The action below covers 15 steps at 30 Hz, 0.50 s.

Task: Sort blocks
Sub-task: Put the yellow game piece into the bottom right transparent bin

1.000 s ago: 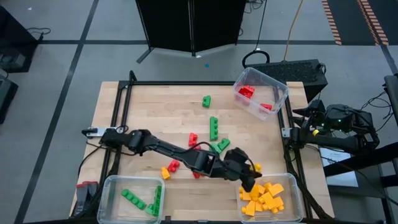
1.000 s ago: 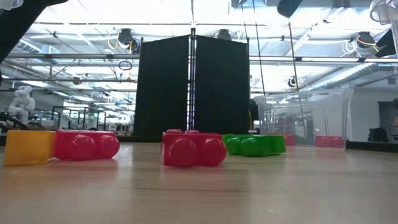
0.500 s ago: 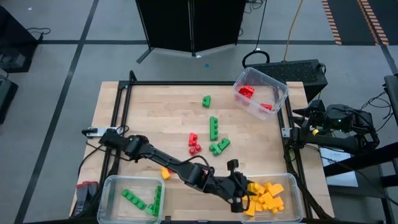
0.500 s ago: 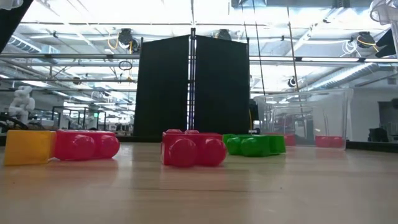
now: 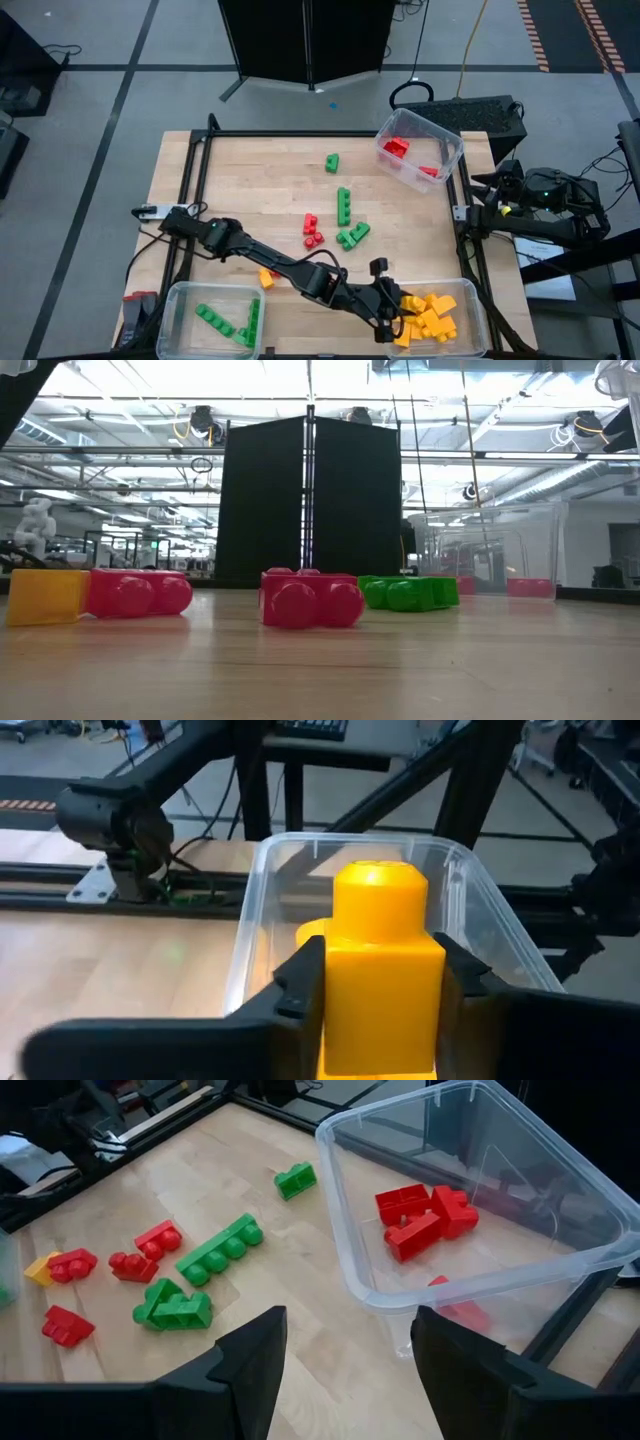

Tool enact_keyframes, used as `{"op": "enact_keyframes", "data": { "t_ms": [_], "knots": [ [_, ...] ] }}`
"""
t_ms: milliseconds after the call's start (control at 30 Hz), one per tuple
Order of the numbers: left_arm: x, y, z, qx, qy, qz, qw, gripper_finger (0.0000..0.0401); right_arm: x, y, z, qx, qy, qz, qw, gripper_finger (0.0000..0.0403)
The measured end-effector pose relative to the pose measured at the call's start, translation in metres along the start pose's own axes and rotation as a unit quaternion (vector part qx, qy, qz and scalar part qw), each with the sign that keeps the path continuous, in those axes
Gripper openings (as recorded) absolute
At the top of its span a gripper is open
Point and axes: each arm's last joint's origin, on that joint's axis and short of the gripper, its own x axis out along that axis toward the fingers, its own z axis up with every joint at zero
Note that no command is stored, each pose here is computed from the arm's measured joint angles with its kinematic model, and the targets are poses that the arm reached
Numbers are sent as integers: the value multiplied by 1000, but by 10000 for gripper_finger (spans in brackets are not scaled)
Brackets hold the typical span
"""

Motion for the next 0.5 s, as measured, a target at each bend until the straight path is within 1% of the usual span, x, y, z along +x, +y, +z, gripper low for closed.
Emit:
{"op": "enact_keyframes", "data": {
  "t_ms": [133,233,300,400,433,500],
  "knots": [
    [0,-1,3,-6,-14,-10,1000,155,0,0,0,0,0,0,1000,208],
    [0,-2,6,-11,-28,-14,999,189,0,0,0,-1,0,0,1000,208],
    [0,-2,6,-11,-28,-15,999,201,0,0,0,-1,0,0,1000,208],
    [-1,-1,7,-9,-29,-12,999,207,0,0,0,-3,0,0,1000,208],
    [-4,0,11,-10,-29,-3,1000,208,0,0,0,-3,0,0,1000,208],
    [-16,5,22,-26,-24,32,999,206,0,0,0,-3,0,0,1000,208]
  ]
}}
